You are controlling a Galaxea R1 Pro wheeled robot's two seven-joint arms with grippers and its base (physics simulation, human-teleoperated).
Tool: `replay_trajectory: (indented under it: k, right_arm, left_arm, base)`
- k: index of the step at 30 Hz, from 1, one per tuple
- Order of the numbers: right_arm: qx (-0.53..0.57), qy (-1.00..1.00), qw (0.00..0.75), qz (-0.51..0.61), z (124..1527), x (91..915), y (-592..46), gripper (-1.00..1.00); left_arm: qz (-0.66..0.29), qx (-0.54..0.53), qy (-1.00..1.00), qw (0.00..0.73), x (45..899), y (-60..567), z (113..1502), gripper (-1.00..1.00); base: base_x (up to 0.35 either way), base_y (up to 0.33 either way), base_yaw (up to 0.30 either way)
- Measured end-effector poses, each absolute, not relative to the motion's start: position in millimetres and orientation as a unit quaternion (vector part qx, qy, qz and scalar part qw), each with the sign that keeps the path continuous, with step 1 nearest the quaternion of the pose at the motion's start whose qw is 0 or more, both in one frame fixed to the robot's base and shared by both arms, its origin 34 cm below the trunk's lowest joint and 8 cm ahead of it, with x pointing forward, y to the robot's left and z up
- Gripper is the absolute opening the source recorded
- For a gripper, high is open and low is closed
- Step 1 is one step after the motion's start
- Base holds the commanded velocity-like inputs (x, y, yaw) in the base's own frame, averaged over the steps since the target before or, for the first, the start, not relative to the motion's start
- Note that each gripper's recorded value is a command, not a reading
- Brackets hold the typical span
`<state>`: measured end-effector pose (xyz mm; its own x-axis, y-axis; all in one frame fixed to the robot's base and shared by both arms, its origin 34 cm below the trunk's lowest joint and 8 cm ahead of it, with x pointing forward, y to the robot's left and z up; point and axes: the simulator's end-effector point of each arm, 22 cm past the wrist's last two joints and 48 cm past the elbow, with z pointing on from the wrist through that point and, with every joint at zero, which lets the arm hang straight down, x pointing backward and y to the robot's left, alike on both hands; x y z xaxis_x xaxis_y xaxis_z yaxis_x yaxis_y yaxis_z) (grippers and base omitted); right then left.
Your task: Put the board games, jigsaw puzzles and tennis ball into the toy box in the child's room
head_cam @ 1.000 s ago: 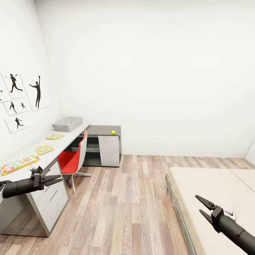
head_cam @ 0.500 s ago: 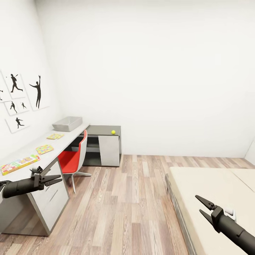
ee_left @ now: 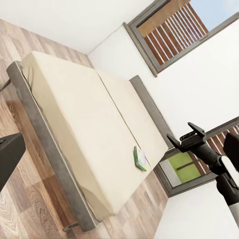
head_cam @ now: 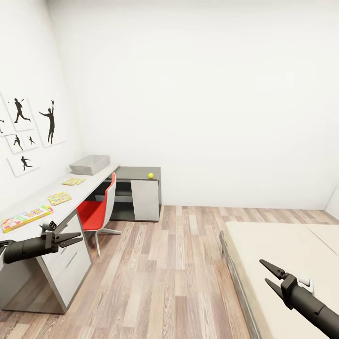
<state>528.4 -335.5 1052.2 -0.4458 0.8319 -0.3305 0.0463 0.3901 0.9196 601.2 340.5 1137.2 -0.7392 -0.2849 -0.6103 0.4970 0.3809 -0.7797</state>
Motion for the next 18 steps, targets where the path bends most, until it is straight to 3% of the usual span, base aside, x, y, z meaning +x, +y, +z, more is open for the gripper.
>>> replay_trajectory:
  k: [8,18]
  right_arm:
    - [0.307,0.716,0.428,0.459,1052.2,528.4,-335.4,1.0]
    - [0.307,0.716,0.428,0.459,1052.0,528.1,-335.5,1.0]
  left_arm:
    - [-0.552,0.071,0.752,0.354,601.2,340.6,1137.2,1.0]
    - [-0.552,0.071,0.752,0.354,601.3,340.6,1137.2,1.0]
  base:
    - [0.0,0.0,-0.008]
    - [0.0,0.0,-0.081]
